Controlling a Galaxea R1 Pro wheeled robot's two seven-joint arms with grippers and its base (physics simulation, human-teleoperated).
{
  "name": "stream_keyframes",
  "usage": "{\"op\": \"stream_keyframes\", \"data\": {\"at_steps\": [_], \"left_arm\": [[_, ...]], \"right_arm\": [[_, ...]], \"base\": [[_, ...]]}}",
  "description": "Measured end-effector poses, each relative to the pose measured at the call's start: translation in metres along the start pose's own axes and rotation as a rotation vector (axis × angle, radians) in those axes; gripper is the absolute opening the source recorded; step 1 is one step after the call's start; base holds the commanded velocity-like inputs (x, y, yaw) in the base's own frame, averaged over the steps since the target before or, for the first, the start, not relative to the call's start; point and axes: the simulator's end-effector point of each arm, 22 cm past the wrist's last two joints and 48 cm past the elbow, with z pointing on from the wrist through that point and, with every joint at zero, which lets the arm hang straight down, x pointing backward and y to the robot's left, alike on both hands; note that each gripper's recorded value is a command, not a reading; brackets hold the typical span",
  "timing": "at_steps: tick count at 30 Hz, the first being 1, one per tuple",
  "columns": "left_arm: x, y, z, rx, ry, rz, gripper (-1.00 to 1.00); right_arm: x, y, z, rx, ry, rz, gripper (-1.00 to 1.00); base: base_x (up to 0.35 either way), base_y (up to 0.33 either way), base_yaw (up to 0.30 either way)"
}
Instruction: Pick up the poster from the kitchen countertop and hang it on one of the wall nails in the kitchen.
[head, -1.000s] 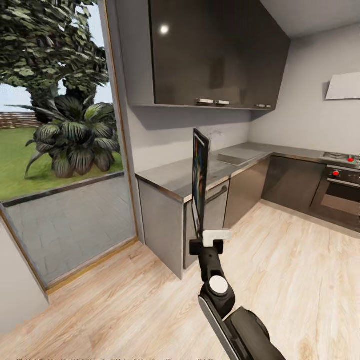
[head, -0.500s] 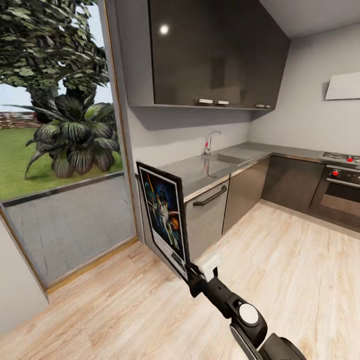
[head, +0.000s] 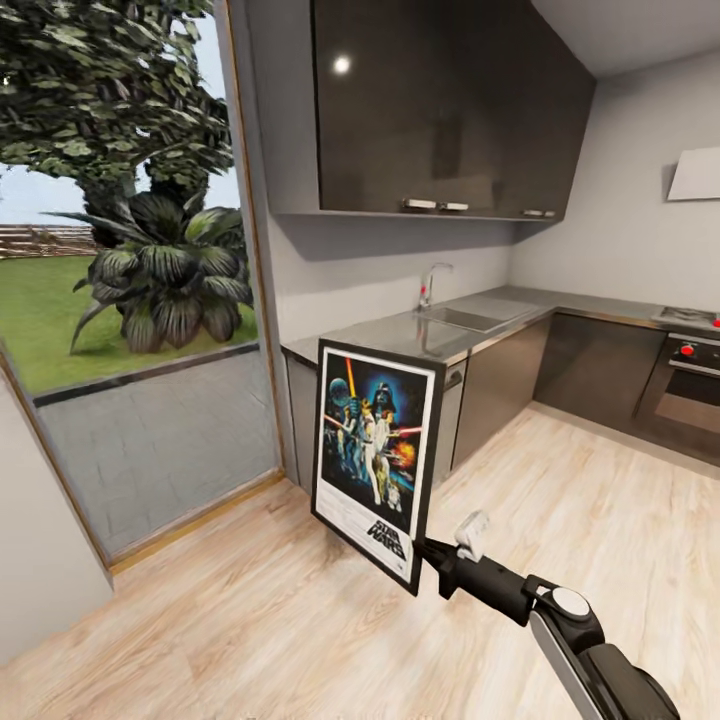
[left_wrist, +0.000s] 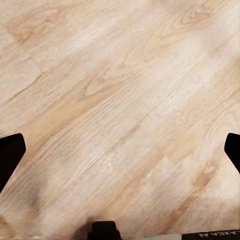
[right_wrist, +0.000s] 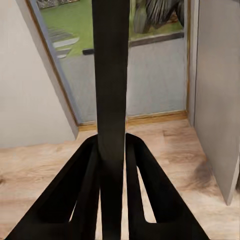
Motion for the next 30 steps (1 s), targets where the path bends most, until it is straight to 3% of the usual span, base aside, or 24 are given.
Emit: {"op": "stream_keyframes", "data": {"at_steps": [12, 30], "left_arm": [[-0.006, -0.003, -0.004, 0.003, -0.014, 0.008, 1.0], [-0.014, -0.008, -0.026, 0.003, 0.01, 0.009, 1.0]], "right_arm": [[0.025, -0.006, -0.002, 0.006, 0.05, 0.052, -1.0], [0.006, -0.006, -0.007, 0.013, 0.061, 0.07, -1.0]], "base": [[-0.06, -0.042, 0.053], [0.0, 0.0, 0.0]]}}
